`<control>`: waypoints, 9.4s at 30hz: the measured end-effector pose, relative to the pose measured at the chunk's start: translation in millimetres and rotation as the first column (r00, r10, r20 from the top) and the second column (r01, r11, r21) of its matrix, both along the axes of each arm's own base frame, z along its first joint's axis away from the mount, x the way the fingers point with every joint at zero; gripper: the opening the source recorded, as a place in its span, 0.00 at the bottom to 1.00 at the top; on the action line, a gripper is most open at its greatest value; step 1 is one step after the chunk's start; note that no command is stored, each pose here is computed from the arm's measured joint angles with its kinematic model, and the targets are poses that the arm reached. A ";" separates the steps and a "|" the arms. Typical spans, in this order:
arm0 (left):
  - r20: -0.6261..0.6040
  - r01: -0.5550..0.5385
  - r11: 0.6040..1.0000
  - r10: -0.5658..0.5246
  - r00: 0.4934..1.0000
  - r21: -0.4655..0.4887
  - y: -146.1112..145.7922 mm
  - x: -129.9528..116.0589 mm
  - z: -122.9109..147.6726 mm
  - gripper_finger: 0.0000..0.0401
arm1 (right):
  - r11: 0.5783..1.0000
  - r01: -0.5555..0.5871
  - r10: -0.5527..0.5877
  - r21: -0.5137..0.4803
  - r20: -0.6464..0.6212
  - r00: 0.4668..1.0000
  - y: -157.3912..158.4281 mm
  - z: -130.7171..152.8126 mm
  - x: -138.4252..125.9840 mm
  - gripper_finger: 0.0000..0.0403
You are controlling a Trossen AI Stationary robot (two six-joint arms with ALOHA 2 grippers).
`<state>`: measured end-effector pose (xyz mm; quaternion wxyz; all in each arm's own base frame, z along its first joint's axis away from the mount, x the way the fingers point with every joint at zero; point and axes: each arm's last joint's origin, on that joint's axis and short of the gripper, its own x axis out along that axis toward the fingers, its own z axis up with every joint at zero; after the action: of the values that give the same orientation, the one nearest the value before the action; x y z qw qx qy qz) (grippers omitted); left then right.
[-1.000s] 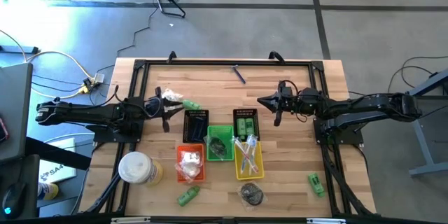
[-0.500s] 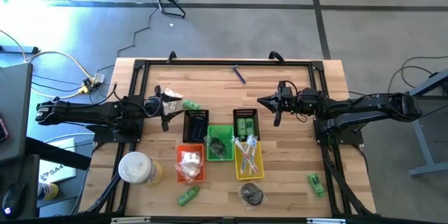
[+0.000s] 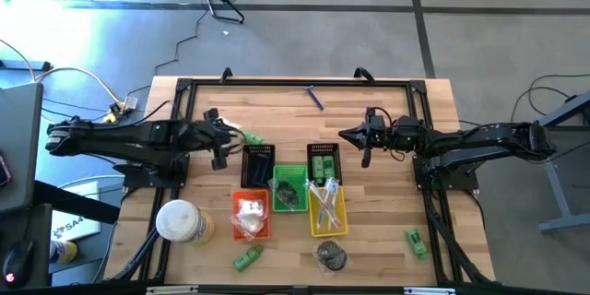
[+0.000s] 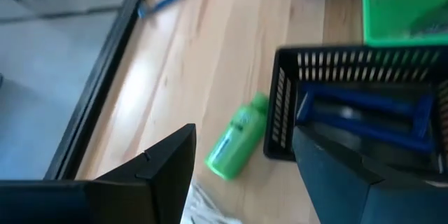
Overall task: Pick & Place Travel size toiletries
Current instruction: Put the green shampoo into the right black bin
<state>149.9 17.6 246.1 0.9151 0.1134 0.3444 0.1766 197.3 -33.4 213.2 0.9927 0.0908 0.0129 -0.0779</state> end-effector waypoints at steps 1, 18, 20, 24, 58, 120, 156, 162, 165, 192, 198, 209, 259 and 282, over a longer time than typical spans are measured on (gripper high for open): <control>-0.033 0.000 1.000 0.000 0.999 -0.001 0.2 4.3 -0.2 0.58 | 1.000 -0.014 0.014 -0.001 0.000 1.000 0.4 0.0 0.1 0.00; -0.486 -0.109 0.994 0.084 0.870 -0.023 23.5 50.5 -33.3 0.58 | 0.987 -0.128 0.123 -0.100 -0.056 0.991 3.5 -4.0 0.1 0.00; -0.483 -0.148 0.989 0.119 0.867 -0.022 31.6 50.8 -34.5 0.58 | 0.986 -0.131 0.124 -0.102 -0.064 0.990 3.5 -4.6 0.0 0.00; -0.453 -0.218 0.976 0.185 0.872 -0.020 46.8 49.7 -33.4 0.55 | 0.986 -0.128 0.122 -0.103 -0.065 0.990 3.5 -4.8 0.0 0.00; -0.442 -0.146 0.829 -0.131 0.888 -0.539 98.0 65.5 -93.2 0.00 | 0.984 -0.131 0.121 -0.124 -0.086 0.989 3.4 -6.4 -0.1 0.00; -0.155 -0.418 0.574 0.451 0.879 -0.704 140.4 101.9 -57.7 0.00 | 0.986 -0.089 0.070 -0.143 -0.134 0.989 2.0 -10.5 -0.8 0.00; -0.151 -0.489 0.581 0.532 0.833 -0.650 144.2 100.9 -57.5 0.55 | 0.984 -0.091 0.071 -0.150 -0.138 0.988 2.0 -10.8 -0.8 0.00; -0.151 -0.489 0.582 0.532 0.833 -0.650 144.2 100.9 -57.4 0.62 | 0.984 -0.091 0.070 -0.150 -0.138 0.988 2.0 -10.8 -0.8 0.00; -0.151 -0.490 0.581 0.533 0.833 -0.650 144.2 100.9 -57.4 0.63 | 0.984 -0.092 0.071 -0.150 -0.139 0.988 2.0 -10.9 -0.8 0.00; -0.228 -0.599 0.464 0.634 0.739 -0.653 135.7 120.0 -88.0 0.63 | 0.982 -0.096 0.070 -0.164 -0.154 0.986 2.0 -12.1 -1.0 0.00; -0.257 -0.636 0.440 0.655 0.710 -0.634 137.7 122.1 -99.1 0.63 | 0.982 -0.097 0.071 -0.164 -0.155 0.985 2.1 -12.2 -1.1 0.00; -0.282 -0.644 0.480 0.626 0.727 -0.596 126.8 127.0 -103.5 0.63 | 0.982 -0.096 0.071 -0.164 -0.156 0.985 2.1 -12.3 -1.1 0.00; -0.304 -0.681 0.505 0.637 0.709 -0.531 125.5 123.4 -106.6 0.46 | 0.981 -0.098 0.071 -0.166 -0.162 0.984 2.1 -12.9 -1.2 0.00; -0.218 -0.611 0.566 0.610 0.762 -0.553 124.7 123.0 -87.7 0.46 | 0.981 -0.098 0.071 -0.166 -0.162 0.984 2.0 -12.9 -1.2 0.00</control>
<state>272.9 142.3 158.4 0.7838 -0.3048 0.4001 0.3641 196.1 -31.4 200.4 0.9952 -0.0028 0.0874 -0.0434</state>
